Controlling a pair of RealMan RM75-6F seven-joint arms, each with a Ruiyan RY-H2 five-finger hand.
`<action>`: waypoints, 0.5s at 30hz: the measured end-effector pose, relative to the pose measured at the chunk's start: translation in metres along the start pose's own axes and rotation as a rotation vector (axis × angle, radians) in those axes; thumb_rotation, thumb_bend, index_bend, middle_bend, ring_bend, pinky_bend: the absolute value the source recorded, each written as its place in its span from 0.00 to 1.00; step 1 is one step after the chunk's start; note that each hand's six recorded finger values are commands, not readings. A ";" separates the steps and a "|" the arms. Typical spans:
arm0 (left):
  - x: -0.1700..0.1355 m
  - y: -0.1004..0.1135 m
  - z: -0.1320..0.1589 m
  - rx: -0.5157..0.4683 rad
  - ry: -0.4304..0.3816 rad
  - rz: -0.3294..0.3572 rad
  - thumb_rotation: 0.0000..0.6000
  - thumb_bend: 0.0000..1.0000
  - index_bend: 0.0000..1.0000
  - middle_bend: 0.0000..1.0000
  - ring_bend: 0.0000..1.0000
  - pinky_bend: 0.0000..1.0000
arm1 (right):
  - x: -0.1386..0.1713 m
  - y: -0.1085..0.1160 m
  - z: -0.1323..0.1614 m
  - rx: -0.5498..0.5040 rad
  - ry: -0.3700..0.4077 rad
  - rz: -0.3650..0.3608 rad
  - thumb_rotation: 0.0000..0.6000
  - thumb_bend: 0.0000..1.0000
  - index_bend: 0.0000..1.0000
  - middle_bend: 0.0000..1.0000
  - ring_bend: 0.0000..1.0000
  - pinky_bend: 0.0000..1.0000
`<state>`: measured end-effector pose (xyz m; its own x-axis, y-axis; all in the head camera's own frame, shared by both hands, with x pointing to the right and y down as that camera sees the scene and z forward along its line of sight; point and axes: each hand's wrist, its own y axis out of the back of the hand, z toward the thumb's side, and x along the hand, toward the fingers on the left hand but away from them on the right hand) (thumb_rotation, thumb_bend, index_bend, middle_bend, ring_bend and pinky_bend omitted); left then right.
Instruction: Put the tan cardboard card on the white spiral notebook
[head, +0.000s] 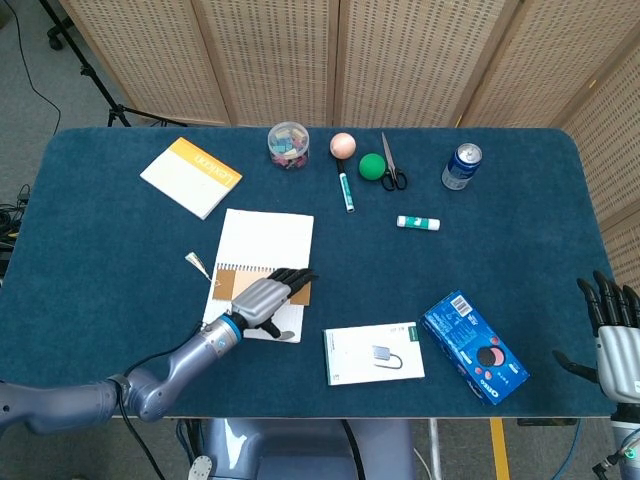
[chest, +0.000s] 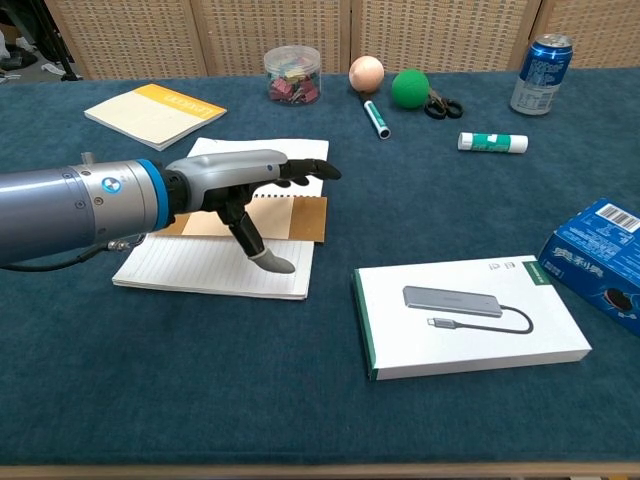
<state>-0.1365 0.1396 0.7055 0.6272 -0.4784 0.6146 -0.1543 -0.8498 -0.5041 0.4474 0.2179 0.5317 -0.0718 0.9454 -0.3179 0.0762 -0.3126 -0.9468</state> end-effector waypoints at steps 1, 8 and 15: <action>0.001 0.000 -0.001 0.000 0.004 -0.002 1.00 0.19 0.05 0.00 0.00 0.00 | 0.000 0.000 0.000 -0.001 0.000 0.000 1.00 0.00 0.00 0.00 0.00 0.00; 0.002 -0.006 -0.008 -0.007 0.026 -0.021 1.00 0.19 0.05 0.00 0.00 0.00 | 0.000 0.000 0.000 0.000 -0.001 -0.001 1.00 0.00 0.00 0.00 0.00 0.00; -0.001 -0.010 -0.007 -0.007 0.020 -0.028 1.00 0.19 0.05 0.00 0.00 0.00 | 0.000 0.000 0.000 0.001 0.000 0.000 1.00 0.00 0.00 0.00 0.00 0.00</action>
<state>-0.1410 0.1470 0.7148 0.6159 -0.4583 0.6408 -0.1423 -0.8647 -0.4817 0.4471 0.2184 0.5317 -0.0719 0.9454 -0.3179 0.0755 -0.3127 -0.9468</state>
